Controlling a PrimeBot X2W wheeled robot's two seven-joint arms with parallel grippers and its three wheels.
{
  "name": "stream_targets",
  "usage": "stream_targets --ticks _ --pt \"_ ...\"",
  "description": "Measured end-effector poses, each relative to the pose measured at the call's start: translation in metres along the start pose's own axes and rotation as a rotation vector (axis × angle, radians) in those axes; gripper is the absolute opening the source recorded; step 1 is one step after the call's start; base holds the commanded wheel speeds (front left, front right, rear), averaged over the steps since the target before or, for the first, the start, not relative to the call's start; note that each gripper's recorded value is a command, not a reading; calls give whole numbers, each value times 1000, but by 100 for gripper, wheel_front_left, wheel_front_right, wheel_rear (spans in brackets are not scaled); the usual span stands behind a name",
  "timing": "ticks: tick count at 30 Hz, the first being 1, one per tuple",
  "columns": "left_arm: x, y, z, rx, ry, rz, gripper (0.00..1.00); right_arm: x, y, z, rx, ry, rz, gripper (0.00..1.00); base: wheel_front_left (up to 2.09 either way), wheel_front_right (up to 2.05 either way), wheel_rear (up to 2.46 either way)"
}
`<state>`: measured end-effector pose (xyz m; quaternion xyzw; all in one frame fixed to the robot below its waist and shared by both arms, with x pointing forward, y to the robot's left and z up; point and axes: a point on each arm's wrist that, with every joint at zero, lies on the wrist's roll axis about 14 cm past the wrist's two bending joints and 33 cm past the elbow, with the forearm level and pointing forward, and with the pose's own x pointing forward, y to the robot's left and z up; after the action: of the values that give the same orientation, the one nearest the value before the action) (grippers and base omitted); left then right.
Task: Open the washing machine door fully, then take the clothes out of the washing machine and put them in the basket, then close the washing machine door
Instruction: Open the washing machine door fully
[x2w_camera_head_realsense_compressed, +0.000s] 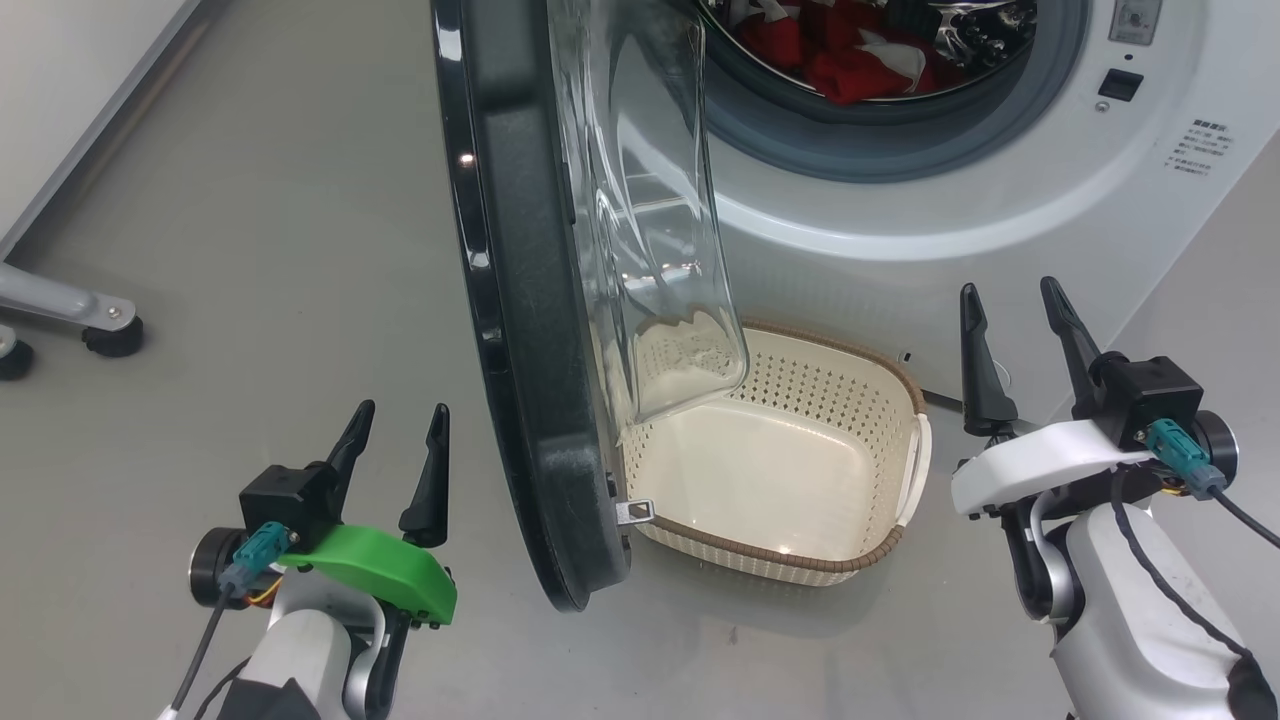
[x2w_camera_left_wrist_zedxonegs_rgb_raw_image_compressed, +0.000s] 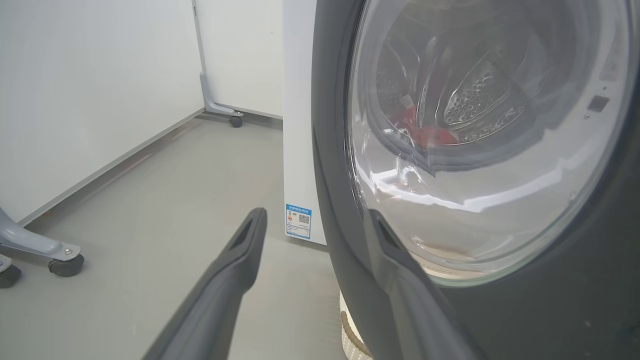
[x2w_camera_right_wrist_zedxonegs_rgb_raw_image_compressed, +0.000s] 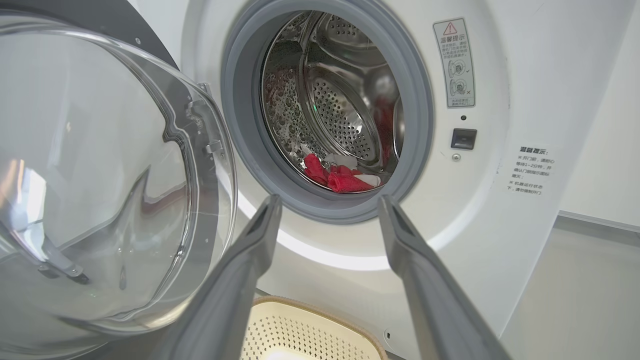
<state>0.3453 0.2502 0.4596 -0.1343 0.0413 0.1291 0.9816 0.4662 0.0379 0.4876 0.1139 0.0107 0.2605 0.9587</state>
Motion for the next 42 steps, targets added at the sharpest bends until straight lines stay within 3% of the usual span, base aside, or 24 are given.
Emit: stream_targets --ticks 13,14,15,17,18,30,42 --pt "0 4 4 -2 -12 16 100 -4 2 -9 -11 20 -2 100 0 0 0" --pt "0 5 4 -2 -13 17 65 -4 2 -10 -14 23 -2 100 0 0 0" --pt "0 5 5 -2 -16 19 44 -4 2 -10 -13 23 -3 100 0 0 0" --pt "0 6 7 -2 -23 23 11 -4 3 -11 -12 25 2 100 0 0 0" --pt "1 6 9 -3 -27 24 0 -4 3 -11 -12 25 3 100 0 0 0" --pt "3 14 42 -5 -131 58 0 -4 6 -12 -11 26 12 100 0 0 0" --pt "-11 9 164 69 -506 57 0 -8 7 -12 -23 30 10 100 0 0 0"
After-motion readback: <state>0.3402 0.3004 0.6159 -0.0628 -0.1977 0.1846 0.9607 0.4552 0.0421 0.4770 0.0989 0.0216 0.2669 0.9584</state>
